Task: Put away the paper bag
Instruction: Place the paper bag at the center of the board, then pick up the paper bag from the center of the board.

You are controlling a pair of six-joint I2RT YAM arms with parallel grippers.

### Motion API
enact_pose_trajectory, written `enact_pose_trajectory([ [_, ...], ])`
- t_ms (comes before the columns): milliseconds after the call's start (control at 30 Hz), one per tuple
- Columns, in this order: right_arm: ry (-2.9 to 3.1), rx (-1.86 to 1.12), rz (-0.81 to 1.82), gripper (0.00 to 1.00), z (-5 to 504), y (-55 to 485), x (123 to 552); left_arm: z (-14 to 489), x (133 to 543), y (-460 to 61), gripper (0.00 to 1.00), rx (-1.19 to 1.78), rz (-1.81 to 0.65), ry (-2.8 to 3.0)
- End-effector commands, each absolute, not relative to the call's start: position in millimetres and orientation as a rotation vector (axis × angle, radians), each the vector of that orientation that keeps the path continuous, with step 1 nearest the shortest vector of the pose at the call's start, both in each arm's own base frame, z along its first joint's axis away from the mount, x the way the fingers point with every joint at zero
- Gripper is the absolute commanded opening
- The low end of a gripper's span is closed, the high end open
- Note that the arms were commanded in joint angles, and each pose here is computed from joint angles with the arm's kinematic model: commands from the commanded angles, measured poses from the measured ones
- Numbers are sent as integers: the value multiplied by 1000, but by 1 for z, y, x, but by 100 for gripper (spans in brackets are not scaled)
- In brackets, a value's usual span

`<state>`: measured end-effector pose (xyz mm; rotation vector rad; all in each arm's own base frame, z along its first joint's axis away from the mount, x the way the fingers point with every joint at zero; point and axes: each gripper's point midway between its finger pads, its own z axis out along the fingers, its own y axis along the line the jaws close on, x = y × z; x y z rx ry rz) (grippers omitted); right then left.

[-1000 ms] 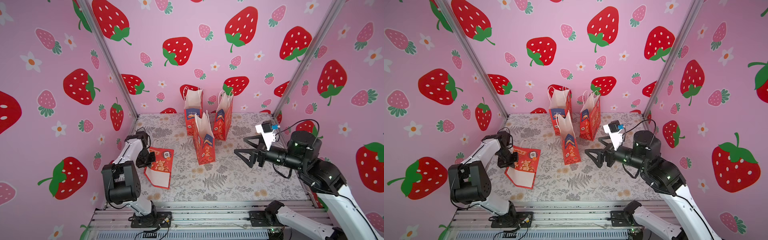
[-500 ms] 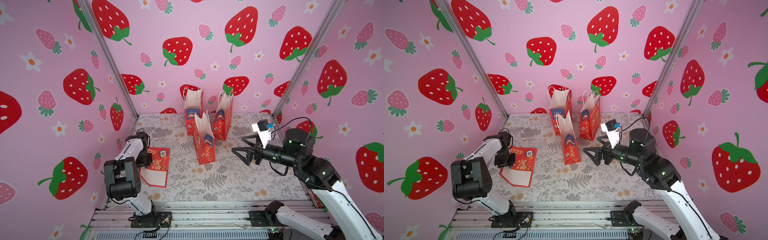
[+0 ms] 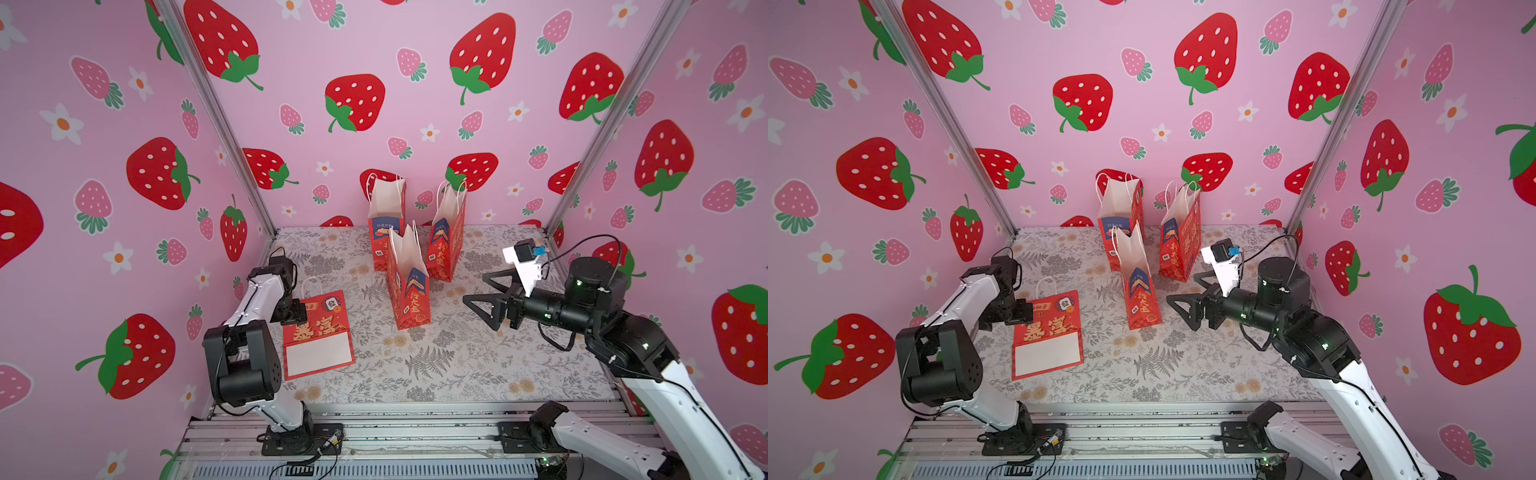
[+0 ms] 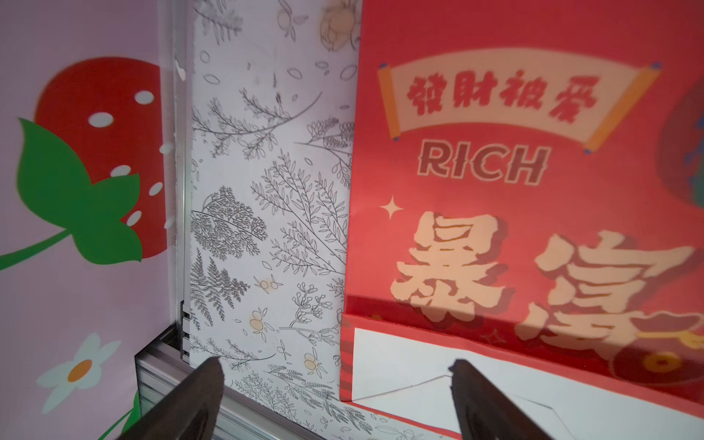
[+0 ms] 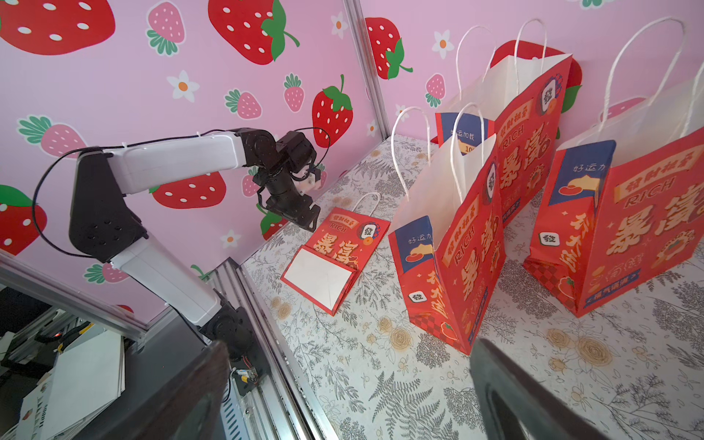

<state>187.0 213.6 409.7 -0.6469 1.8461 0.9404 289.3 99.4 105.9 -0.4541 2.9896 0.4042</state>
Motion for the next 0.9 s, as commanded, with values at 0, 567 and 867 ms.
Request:
enact_pose_trajectory([
  [0, 1824, -640, 938, 99, 412, 213, 190, 156, 307, 77, 93, -420, 290, 2850],
  [567, 1811, -426, 792, 99, 393, 202, 238, 339, 348, -160, 91, 95, -293, 2062],
  [867, 1930, -457, 746, 91, 330, 239, 285, 278, 337, -139, 90, -46, -307, 1916],
])
